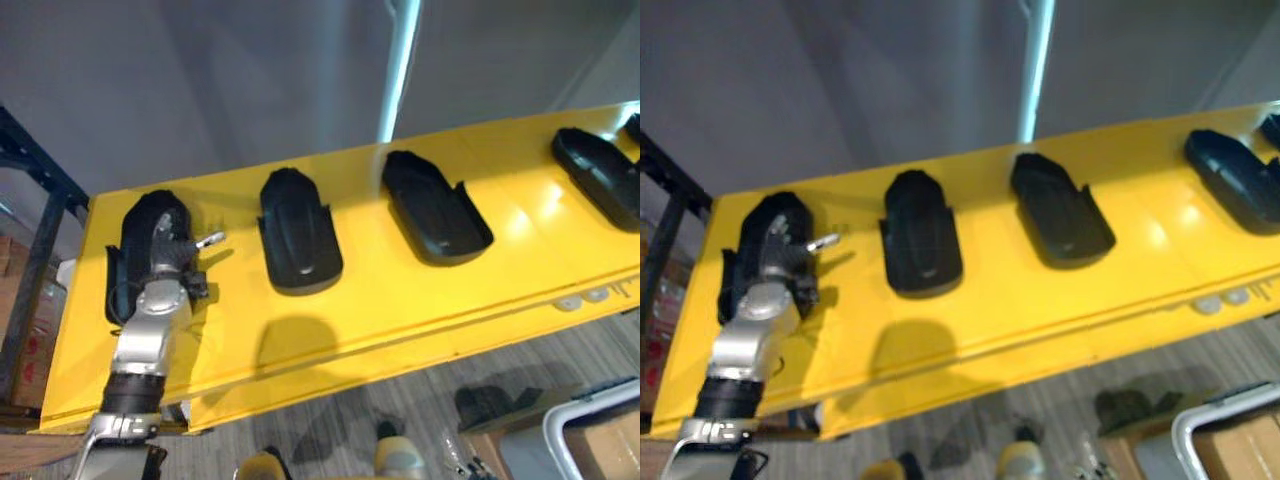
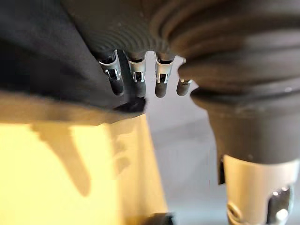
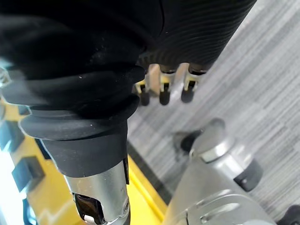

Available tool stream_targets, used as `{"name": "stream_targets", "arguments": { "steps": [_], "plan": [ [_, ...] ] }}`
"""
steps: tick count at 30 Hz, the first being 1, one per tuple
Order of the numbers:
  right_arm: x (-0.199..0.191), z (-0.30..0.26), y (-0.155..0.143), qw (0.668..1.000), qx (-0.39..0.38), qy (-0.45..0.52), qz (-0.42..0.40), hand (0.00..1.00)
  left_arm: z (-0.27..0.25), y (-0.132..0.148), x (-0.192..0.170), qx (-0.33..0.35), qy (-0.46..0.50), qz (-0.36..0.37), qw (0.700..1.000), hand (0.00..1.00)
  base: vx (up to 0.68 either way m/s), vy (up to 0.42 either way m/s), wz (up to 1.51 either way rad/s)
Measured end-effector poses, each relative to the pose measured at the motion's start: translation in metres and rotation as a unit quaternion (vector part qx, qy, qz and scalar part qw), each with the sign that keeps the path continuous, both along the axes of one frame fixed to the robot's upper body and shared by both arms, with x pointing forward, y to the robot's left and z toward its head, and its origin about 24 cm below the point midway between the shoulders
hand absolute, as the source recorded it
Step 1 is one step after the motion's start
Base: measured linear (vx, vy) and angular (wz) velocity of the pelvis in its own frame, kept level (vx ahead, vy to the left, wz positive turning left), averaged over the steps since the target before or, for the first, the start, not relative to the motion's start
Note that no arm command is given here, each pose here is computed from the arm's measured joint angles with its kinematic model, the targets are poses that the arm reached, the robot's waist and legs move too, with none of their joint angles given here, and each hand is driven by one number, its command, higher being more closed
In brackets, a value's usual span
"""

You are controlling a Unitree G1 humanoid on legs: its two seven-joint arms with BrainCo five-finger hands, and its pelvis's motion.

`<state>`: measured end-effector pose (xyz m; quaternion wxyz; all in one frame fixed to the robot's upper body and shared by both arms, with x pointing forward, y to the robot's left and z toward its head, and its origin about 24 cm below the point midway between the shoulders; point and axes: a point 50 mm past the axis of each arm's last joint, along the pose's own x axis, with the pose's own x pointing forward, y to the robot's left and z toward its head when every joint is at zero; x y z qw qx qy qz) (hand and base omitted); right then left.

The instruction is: Walk over and take plastic housings, then place them on the shelf

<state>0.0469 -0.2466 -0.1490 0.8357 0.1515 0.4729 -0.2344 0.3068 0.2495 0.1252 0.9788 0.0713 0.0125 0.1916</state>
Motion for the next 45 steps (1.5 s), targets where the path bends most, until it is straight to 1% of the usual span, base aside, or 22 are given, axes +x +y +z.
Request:
{"name": "stream_targets", "arguments": {
  "steps": [10, 18, 21, 27, 32, 34, 38, 39, 42, 45],
  "plan": [
    [-0.009, -0.004, -0.004, 0.999, 0.005, 0.015, -0.038, 0.00, 0.017, 0.002, -0.009, 0.006, -0.048, 0.002, 0.999, 0.00, 0.00, 0.001, 0.01],
    [-0.016, -0.007, -0.003, 0.998, 0.014, 0.030, -0.056, 0.00, 0.056, 0.003, -0.021, 0.012, -0.170, 0.016, 0.985, 0.00, 0.01, 0.002, 0.07],
    [-0.013, -0.009, -0.002, 0.998, 0.018, 0.030, -0.056, 0.00, 0.074, 0.002, -0.030, 0.015, -0.224, 0.010, 0.974, 0.00, 0.02, 0.003, 0.03],
    [-0.014, -0.009, -0.002, 0.997, 0.017, 0.031, -0.063, 0.00, 0.083, -0.006, -0.053, 0.027, -0.283, -0.024, 0.958, 0.00, 0.02, 0.002, 0.04],
    [-0.018, -0.011, 0.000, 0.997, 0.019, 0.039, -0.062, 0.00, 0.085, 0.006, -0.083, 0.042, -0.334, -0.013, 0.941, 0.00, 0.01, -0.012, 0.17],
    [-0.020, -0.012, 0.001, 0.997, 0.019, 0.046, -0.057, 0.00, 0.082, 0.006, -0.093, 0.045, -0.353, -0.014, 0.935, 0.00, 0.02, -0.025, 0.16],
    [-0.019, -0.013, 0.004, 0.997, 0.023, 0.050, -0.056, 0.00, 0.086, -0.001, -0.110, 0.064, -0.405, -0.053, 0.911, 0.00, 0.01, -0.022, 0.22],
    [-0.014, -0.013, 0.004, 0.997, 0.023, 0.047, -0.055, 0.00, 0.088, 0.000, -0.117, 0.074, -0.428, -0.058, 0.899, 0.00, 0.00, -0.024, 0.22],
    [-0.012, -0.013, 0.004, 0.997, 0.021, 0.046, -0.055, 0.00, 0.095, 0.002, -0.134, 0.099, -0.488, -0.028, 0.867, 0.00, 0.00, -0.020, 0.15],
    [-0.013, -0.014, 0.004, 0.997, 0.018, 0.050, -0.058, 0.00, 0.096, 0.006, -0.154, 0.146, -0.540, 0.042, 0.828, 0.00, 0.00, -0.013, 0.04]
  ]
}}
